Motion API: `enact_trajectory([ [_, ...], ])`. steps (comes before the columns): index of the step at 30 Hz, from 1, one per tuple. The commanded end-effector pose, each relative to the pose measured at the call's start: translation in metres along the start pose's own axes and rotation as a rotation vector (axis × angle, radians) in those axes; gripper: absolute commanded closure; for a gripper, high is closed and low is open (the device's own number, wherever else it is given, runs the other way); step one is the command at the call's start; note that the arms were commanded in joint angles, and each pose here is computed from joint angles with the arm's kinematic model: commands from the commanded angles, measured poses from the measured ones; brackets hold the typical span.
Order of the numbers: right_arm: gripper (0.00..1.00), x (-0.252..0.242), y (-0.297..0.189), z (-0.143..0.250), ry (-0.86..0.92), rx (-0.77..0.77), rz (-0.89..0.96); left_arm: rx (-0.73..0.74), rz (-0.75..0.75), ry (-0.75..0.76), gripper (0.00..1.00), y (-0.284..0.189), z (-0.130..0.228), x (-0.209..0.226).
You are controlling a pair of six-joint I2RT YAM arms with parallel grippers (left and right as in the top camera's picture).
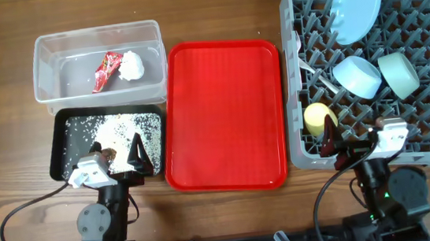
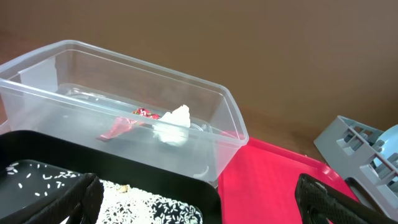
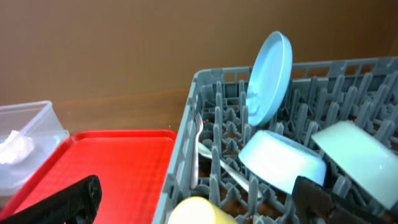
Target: Sort waste into correct bins and load items into the dishwasher rack
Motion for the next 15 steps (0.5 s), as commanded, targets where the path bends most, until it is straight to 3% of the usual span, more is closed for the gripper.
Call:
enact_trajectory([
  [1,0.00,-0.001,0.005,0.018,0.004,-0.078,-0.012,-0.003,-0.003,0.016,0.00,0.000,0.000,0.001],
  [5,0.00,0.000,0.026,0.046,0.012,-0.167,-0.021,-0.003,-0.003,0.016,0.00,0.000,0.000,0.001],
  [15,0.00,0.000,0.026,0.046,0.011,-0.163,-0.022,-0.003,-0.003,0.016,0.00,0.000,0.000,0.001],
])
Point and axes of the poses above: each gripper's point midway between its finger pads, its own y axis out along the fingers, its own x axis along the line the jaws close on, z = x × y, the point moved 6 cm from there along -y, back along the fingers, and after that the axes turned 4 degrees about -y, right-handed, at the moved point
